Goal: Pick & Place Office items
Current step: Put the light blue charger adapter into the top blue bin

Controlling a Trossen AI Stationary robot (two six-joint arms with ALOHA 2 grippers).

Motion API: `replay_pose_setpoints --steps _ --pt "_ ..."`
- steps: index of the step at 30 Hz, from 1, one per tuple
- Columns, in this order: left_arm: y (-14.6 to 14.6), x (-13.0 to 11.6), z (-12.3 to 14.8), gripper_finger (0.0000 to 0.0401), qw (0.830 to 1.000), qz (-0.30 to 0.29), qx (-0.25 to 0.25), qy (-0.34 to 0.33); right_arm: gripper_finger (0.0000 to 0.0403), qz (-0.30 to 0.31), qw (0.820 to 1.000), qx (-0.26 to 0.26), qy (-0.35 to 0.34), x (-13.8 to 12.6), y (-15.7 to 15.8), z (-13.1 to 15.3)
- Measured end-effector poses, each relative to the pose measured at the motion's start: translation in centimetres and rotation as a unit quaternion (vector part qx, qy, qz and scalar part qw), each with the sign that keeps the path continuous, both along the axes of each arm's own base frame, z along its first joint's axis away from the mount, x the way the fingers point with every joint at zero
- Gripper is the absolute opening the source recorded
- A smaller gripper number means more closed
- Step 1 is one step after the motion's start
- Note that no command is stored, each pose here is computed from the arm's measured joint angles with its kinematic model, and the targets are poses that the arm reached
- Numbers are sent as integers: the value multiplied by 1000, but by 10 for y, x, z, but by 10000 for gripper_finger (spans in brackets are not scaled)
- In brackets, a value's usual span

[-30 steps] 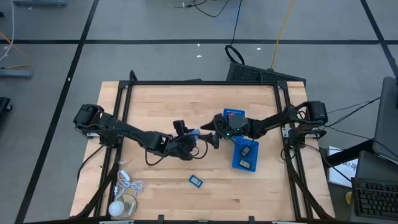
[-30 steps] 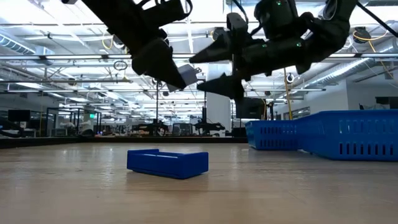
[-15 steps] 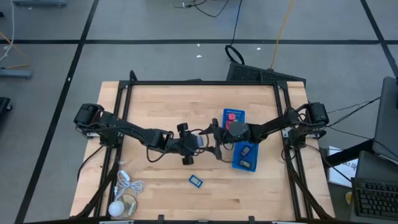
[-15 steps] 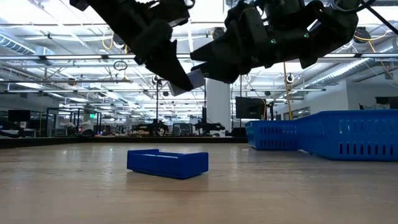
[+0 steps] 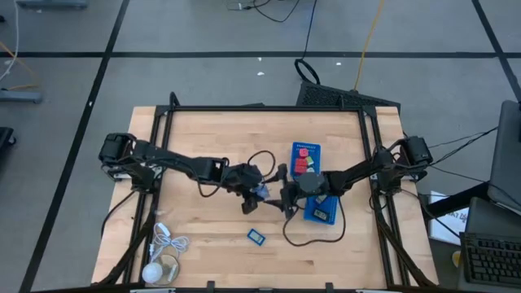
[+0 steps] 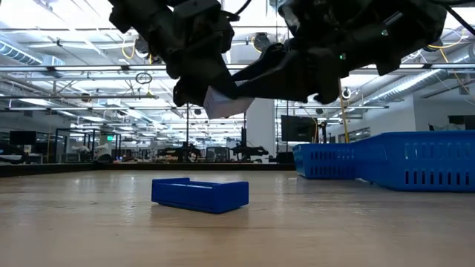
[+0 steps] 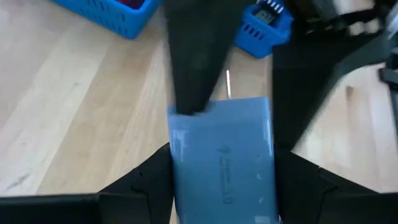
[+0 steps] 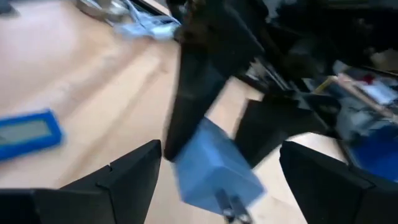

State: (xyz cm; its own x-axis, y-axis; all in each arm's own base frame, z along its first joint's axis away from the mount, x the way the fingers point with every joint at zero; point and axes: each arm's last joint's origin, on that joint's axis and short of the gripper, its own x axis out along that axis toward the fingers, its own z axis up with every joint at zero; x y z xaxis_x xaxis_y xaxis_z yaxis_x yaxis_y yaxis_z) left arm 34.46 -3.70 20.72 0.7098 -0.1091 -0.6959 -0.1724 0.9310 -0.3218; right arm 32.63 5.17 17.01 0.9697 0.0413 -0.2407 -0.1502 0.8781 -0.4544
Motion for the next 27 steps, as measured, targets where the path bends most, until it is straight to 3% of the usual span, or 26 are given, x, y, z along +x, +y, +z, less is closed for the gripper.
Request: replay_pose_setpoints --steps 7,19,27 --pt "-3 6 9 210 996 -51 -50 -51 284 4 1000 -27 -9 0 4 1" --pt "-5 6 10 210 994 -68 -71 -53 153 32 998 -51 -3 -1 5 0" --pt "-5 6 10 210 994 -67 -66 -55 147 57 997 -60 -10 -2 10 1"
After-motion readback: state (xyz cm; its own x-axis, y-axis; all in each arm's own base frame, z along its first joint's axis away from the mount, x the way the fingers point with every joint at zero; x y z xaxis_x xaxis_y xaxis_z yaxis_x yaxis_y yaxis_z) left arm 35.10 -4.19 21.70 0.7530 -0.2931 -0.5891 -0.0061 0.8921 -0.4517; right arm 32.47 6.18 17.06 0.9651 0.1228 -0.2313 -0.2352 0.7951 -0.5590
